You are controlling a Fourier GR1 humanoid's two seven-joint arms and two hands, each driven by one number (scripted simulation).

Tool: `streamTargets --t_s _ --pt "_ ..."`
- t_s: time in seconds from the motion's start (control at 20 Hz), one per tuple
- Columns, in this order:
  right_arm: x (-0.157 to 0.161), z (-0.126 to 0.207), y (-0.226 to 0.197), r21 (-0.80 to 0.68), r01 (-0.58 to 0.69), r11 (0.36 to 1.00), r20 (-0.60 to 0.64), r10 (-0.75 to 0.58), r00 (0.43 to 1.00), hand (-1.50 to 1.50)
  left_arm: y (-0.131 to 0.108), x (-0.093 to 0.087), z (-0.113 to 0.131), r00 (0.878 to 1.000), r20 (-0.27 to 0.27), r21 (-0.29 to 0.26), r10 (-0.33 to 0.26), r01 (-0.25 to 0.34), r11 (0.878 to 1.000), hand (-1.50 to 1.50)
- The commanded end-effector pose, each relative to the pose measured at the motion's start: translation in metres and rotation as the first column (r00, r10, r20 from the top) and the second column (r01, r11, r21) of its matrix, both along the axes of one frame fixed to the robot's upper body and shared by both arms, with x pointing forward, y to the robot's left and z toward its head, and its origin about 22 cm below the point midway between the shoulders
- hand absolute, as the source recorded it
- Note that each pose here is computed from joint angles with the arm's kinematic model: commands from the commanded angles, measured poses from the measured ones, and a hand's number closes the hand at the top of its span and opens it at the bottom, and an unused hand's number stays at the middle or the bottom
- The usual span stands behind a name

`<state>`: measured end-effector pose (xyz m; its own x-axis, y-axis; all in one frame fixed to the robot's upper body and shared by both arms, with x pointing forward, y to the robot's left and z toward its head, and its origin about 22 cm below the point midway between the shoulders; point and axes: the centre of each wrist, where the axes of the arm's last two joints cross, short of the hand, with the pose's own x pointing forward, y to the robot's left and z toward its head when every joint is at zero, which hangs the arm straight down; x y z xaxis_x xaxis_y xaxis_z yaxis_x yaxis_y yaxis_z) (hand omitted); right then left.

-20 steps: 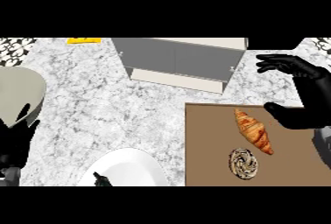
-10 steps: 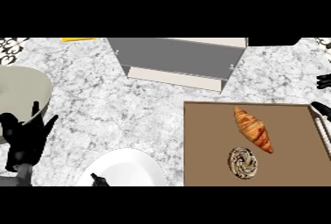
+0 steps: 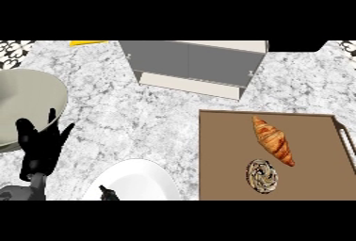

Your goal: Pick the croissant from the tray and place it in the tiered shelf

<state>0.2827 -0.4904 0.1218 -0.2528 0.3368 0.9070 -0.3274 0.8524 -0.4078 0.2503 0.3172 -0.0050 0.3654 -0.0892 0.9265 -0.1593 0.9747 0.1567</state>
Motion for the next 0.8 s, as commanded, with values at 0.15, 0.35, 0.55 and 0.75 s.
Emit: streamTargets --t_s 0.15,0.35,0.55,0.75 --pt "0.008 0.059 0.006 -0.177 -0.183 0.967 -0.074 0.172 0.982 -1.5 -0.027 0.006 -0.016 0.994 -0.08 -0.104 -0.074 0.066 0.992 0.0" --pt "0.012 0.053 0.033 -0.238 -0.129 0.963 -0.114 0.104 0.988 -1.5 -0.017 -0.012 -0.023 0.994 -0.09 -0.112 -0.065 0.055 0.992 0.0" --pt "0.012 0.068 0.058 -0.272 -0.052 0.961 -0.104 0.024 0.994 -1.5 -0.018 -0.015 -0.021 0.993 -0.09 -0.117 -0.07 0.059 0.991 0.0" --pt "0.021 0.059 0.098 -0.36 0.01 0.933 -0.115 -0.055 0.992 -1.5 -0.019 -0.006 -0.019 0.994 -0.081 -0.108 -0.077 0.068 0.992 0.0"
